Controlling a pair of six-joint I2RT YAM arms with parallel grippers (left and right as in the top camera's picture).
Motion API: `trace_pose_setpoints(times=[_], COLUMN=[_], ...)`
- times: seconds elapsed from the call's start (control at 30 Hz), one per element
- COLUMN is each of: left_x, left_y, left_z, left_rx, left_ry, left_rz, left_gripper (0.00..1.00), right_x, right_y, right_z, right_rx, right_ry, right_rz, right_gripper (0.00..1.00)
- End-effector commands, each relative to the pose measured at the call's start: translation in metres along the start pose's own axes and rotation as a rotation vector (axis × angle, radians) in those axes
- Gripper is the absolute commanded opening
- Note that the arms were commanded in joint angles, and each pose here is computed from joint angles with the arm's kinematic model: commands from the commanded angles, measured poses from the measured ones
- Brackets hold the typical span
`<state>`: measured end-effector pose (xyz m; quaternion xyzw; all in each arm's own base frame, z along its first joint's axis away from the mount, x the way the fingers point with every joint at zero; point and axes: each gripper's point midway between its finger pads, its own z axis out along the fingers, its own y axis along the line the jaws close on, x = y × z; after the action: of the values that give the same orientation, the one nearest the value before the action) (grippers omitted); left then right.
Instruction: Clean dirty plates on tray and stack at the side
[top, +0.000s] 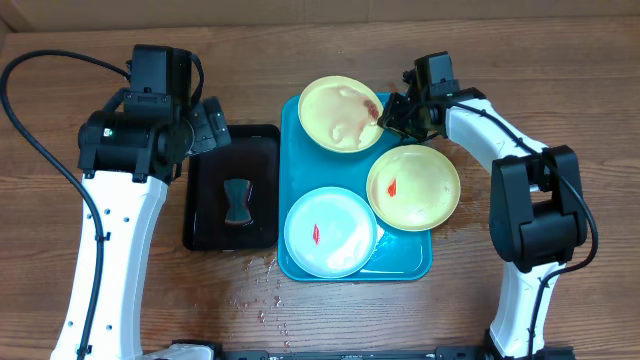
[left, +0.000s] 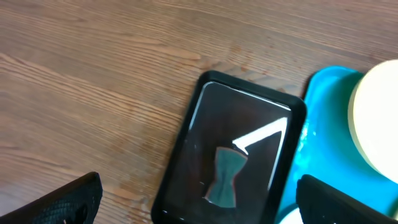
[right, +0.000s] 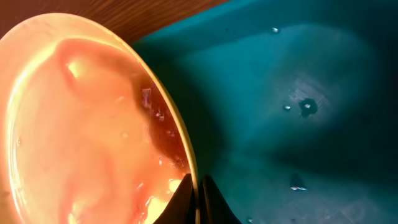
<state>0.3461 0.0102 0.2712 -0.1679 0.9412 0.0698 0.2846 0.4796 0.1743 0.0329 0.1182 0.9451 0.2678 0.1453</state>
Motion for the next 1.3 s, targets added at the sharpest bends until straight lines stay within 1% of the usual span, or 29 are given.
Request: trace_pose_setpoints(times=[0.0,0.13,0.27,0.4,0.53,0.67,0.93,1.03,1.27], left_x=[-0.011,-0.020,-0.027,-0.030,-0.028,-0.025,-0.025,-0.025,-0.025], left_y=[0.015,0.021,0.035,0.054,0.063,0.061,0.061,0.061,0.061], left_z=[-0.002,-0.001,0.002,0.005,0.009,0.010,0.010,0.010,0.010], left_rx=[-0.088,-0.100,-0.116,-0.141,-0.110,-0.090,-0.090,-0.090,-0.090], left_ry=[-0.050,-0.084,-0.102,-0.101,-0.068,-0.047,-0.048,-0.048,-0.048], left_rz=[-0.010,-0.078,-0.163,-0.241,-0.282,-0.286,-0.287,-0.287,-0.287], left_gripper=[1.00,1.00,1.00,1.00,1.00,1.00,1.00,1.00,1.00], right_x=[-0.023,-0.023,-0.013,0.002,0.017,0.027,0.030,0.028,0.034], right_y=[0.033,0.045,0.063,0.081,0.103,0.121,0.133,0.136,0.160], right_z=[-0.041,-0.054,-0.057,-0.052,-0.045,-0.041,-0.041,-0.043,-0.051], right_rx=[0.038,0.127,0.184,0.221,0.217,0.188,0.187,0.218,0.316], right_ry=[-0.147,-0.222,-0.270,-0.297,-0.312,-0.319,-0.359,-0.398,-0.539], right_rz=[-0.087,-0.148,-0.204,-0.260,-0.312,-0.345,-0.369,-0.385,-0.539], right_gripper=[0.04,0.04,0.04,0.04,0.04,0.04,0.04,0.04,0.04])
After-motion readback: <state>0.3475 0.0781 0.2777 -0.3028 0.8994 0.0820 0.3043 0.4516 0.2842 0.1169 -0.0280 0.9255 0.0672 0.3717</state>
